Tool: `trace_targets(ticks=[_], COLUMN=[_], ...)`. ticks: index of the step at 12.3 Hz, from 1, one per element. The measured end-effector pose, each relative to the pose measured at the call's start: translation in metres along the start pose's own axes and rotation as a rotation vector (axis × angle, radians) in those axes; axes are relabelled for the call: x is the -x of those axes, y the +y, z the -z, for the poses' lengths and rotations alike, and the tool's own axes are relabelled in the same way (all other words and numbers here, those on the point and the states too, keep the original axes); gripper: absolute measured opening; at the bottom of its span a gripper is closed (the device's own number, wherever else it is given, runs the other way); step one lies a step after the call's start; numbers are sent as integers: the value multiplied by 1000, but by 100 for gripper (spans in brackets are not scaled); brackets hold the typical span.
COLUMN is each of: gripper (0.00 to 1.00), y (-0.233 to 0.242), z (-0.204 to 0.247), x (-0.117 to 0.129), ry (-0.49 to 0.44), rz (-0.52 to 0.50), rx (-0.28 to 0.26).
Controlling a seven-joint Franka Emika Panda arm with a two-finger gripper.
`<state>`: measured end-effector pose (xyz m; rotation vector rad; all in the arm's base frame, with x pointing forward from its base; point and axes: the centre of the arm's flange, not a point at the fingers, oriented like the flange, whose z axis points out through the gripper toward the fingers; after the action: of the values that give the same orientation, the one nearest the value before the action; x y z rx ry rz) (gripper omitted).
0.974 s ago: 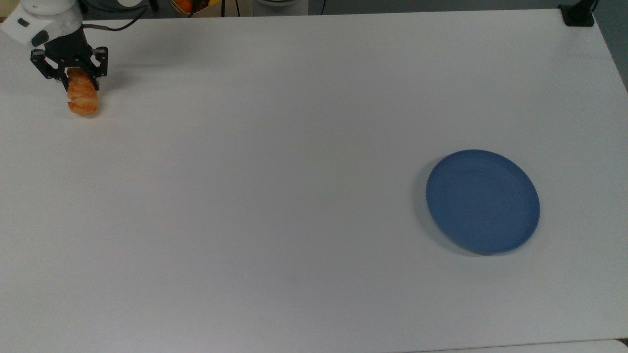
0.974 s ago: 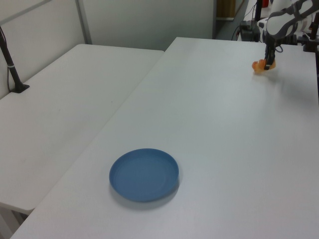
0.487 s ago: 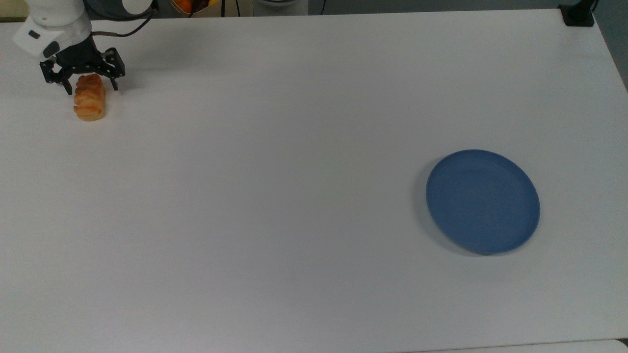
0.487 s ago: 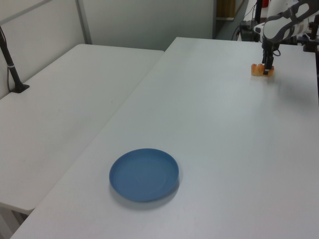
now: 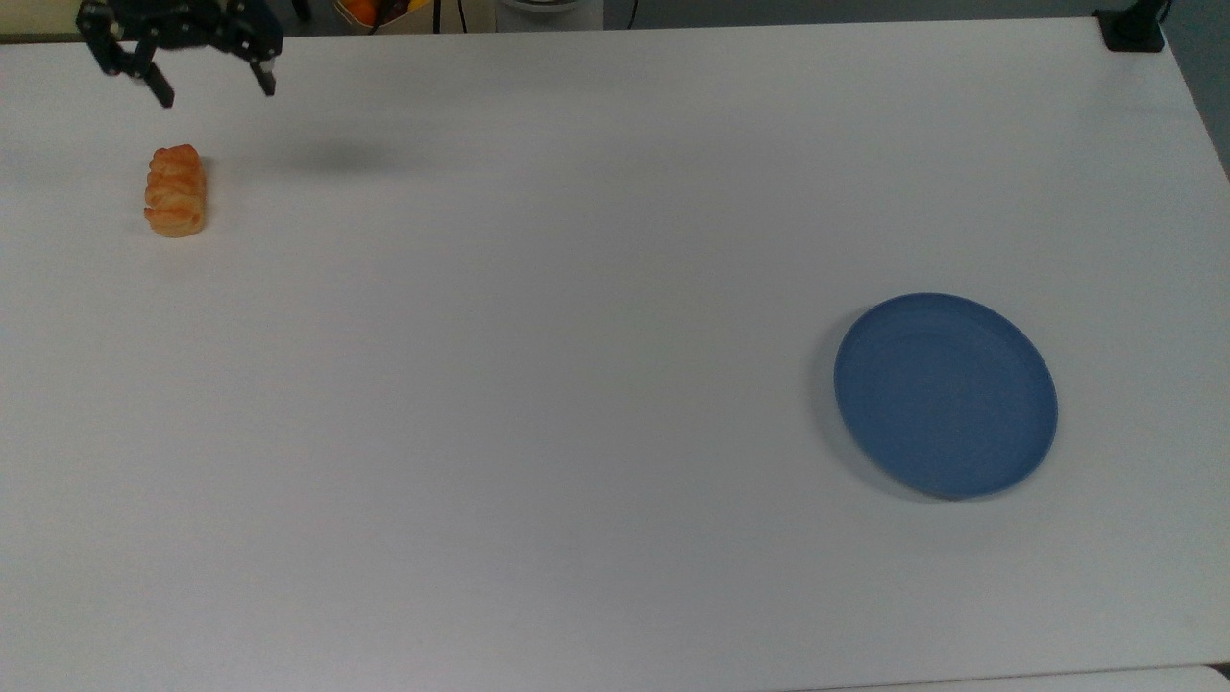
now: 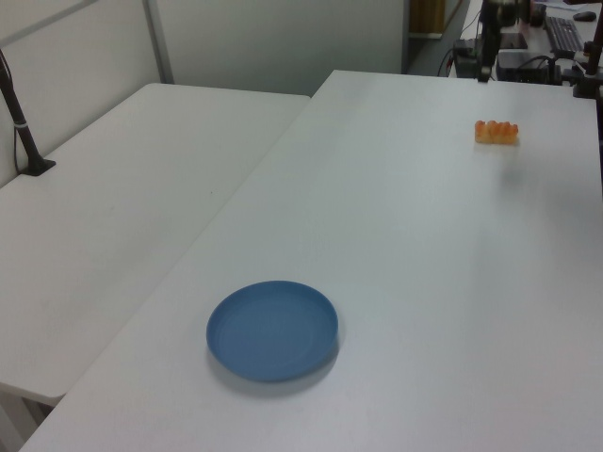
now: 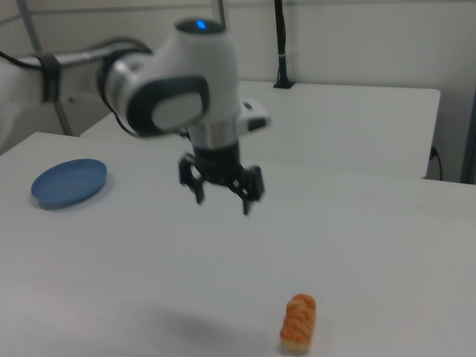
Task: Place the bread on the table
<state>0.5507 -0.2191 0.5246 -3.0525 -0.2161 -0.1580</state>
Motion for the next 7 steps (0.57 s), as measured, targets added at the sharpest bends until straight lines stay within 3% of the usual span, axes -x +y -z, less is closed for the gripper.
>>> trace_targets(ticks=[3, 7], gripper=[100, 100], y=[-74, -183], z=[85, 121], x=[-3, -17], ry=[-6, -16], rz=[-151, -233], rx=[-154, -179])
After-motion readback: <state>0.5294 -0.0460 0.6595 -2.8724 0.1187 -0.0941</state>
